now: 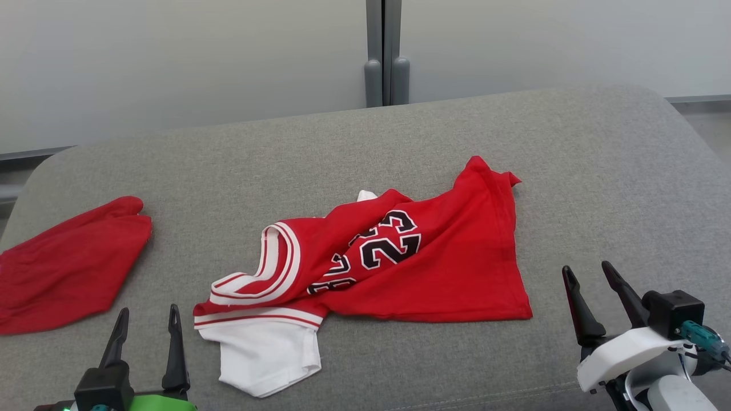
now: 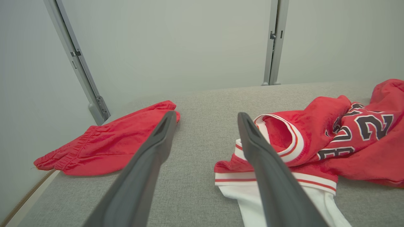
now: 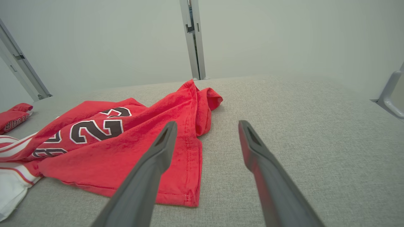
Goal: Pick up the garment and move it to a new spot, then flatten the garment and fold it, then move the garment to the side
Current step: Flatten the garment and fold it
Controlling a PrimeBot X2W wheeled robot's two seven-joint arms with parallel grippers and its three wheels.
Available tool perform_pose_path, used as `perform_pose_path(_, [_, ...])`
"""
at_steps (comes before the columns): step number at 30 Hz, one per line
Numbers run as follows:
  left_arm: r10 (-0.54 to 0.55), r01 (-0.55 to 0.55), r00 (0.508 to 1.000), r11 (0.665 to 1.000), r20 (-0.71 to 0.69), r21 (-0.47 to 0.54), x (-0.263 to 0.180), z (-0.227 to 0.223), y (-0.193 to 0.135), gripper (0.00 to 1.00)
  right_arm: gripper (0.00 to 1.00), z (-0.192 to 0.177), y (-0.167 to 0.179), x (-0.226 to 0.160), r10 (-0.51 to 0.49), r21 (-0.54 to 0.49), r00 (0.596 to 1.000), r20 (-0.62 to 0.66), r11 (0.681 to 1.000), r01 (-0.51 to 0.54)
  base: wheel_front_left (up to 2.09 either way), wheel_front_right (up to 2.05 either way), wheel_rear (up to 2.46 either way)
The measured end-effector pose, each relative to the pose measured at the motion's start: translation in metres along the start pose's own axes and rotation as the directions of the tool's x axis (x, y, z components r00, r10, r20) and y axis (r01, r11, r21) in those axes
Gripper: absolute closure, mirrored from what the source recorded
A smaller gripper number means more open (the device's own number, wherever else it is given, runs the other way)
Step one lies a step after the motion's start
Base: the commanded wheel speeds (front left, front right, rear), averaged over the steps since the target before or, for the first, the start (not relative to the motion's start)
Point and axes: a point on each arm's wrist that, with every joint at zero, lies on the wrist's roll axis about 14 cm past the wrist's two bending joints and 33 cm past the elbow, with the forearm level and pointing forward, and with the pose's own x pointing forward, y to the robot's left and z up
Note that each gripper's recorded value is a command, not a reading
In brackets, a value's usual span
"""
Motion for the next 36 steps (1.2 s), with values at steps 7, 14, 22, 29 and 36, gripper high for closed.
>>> perform_pose_path(7, [0.004,-0.004,1.0,1.0,-0.012,0.014,-0.002,-0.003,0.003,0.0,0.0,-0.006,0.008,0.0,0.028,0.012,0.999,-0.023,1.0,-0.028,0.0,0.0,0.0])
perform_pose_path(14, [0.017,-0.017,1.0,1.0,-0.015,0.008,-0.005,-0.004,0.007,0.0,0.0,-0.008,0.01,0.002,0.042,0.009,0.999,-0.032,0.999,-0.042,0.0,0.0,0.0])
perform_pose_path(22, [0.022,-0.022,1.0,1.0,-0.019,0.007,-0.007,-0.006,0.008,0.0,0.0,-0.009,0.012,0.004,0.05,0.007,0.998,-0.036,0.999,-0.049,0.0,0.0,0.0])
perform_pose_path(29, [0.024,-0.024,0.999,1.0,-0.021,0.008,-0.008,-0.006,0.008,0.0,0.0,-0.01,0.013,0.004,0.052,0.007,0.998,-0.041,0.999,-0.052,0.0,0.0,0.0])
perform_pose_path(36, [0.026,-0.026,0.999,1.0,-0.024,0.009,-0.009,-0.007,0.009,0.0,0.0,-0.011,0.013,0.005,0.054,0.003,0.997,-0.046,0.999,-0.054,0.0,0.0,0.0])
